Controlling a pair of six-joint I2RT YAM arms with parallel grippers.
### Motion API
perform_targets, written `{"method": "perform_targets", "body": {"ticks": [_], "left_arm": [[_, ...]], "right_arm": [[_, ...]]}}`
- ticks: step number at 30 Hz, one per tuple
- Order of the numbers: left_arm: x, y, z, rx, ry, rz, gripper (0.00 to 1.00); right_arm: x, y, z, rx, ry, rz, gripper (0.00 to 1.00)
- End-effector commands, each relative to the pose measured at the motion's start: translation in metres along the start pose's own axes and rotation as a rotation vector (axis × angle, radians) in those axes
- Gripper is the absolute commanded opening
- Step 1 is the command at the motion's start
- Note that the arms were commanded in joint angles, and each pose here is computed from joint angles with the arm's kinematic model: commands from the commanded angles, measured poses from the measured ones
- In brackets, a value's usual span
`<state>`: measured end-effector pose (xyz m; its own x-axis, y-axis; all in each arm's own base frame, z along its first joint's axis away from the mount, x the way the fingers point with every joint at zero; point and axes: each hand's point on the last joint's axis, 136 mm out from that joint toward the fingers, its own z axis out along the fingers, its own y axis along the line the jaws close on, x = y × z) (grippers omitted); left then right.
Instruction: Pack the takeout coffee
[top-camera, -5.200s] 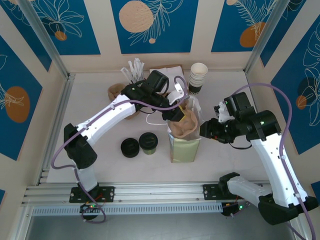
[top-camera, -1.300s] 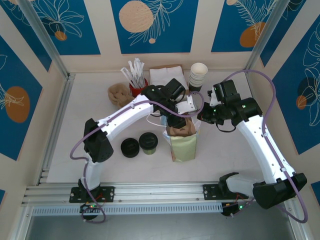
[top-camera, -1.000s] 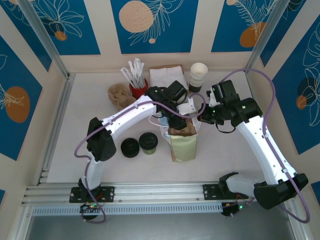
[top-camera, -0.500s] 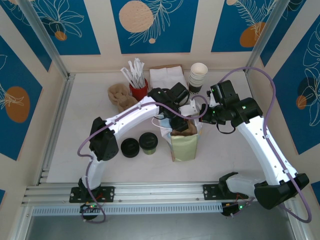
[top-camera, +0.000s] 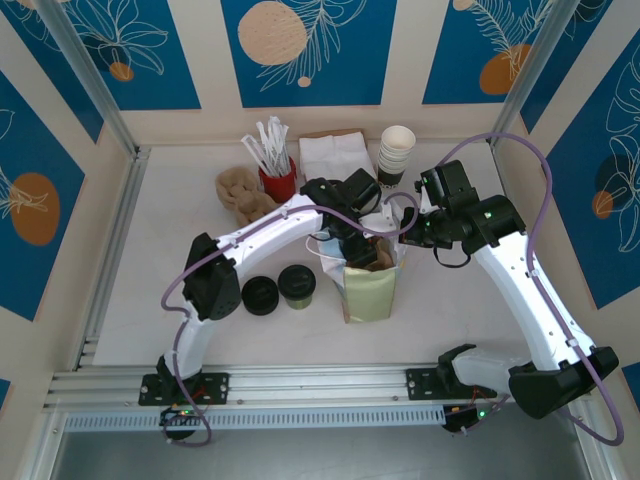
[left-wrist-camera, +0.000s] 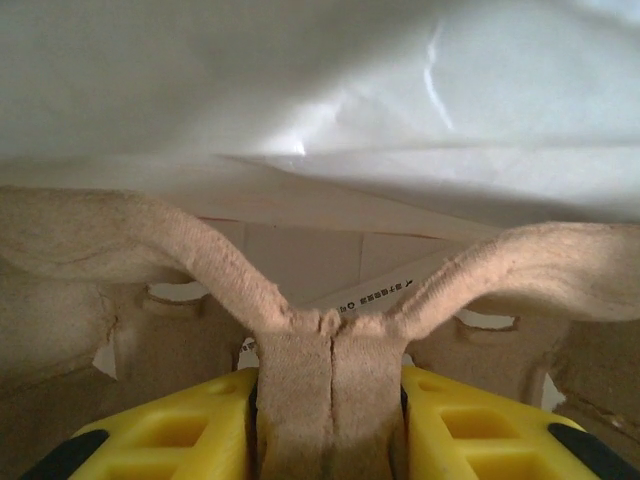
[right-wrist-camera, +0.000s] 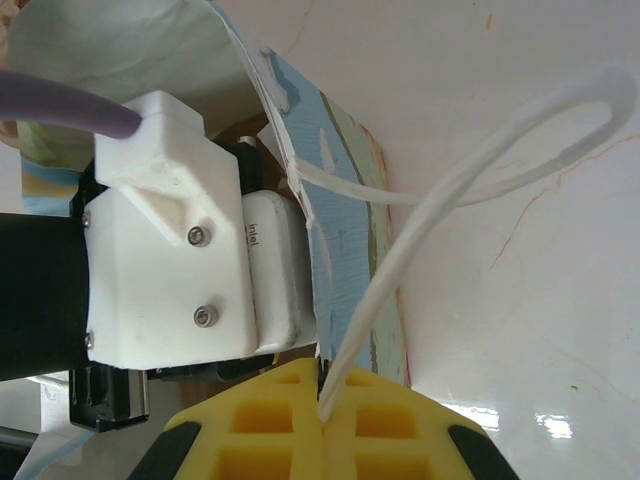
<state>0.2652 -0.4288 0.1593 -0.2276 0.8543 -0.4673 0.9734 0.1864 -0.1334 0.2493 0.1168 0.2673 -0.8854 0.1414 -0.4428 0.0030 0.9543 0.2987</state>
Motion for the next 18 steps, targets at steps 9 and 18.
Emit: {"method": "perform_targets", "body": {"ticks": [9, 18], "left_arm": [[0.016, 0.000, 0.021, 0.005, 0.070, -0.010, 0.39], [0.005, -0.004, 0.009, -0.002, 0.016, 0.000, 0.62]], "right_arm": [[-0.002, 0.006, -0.024, -0.033, -0.063, -0.029, 0.00], [0.003, 0.005, -0.023, -0.034, -0.052, -0.027, 0.00]]}}
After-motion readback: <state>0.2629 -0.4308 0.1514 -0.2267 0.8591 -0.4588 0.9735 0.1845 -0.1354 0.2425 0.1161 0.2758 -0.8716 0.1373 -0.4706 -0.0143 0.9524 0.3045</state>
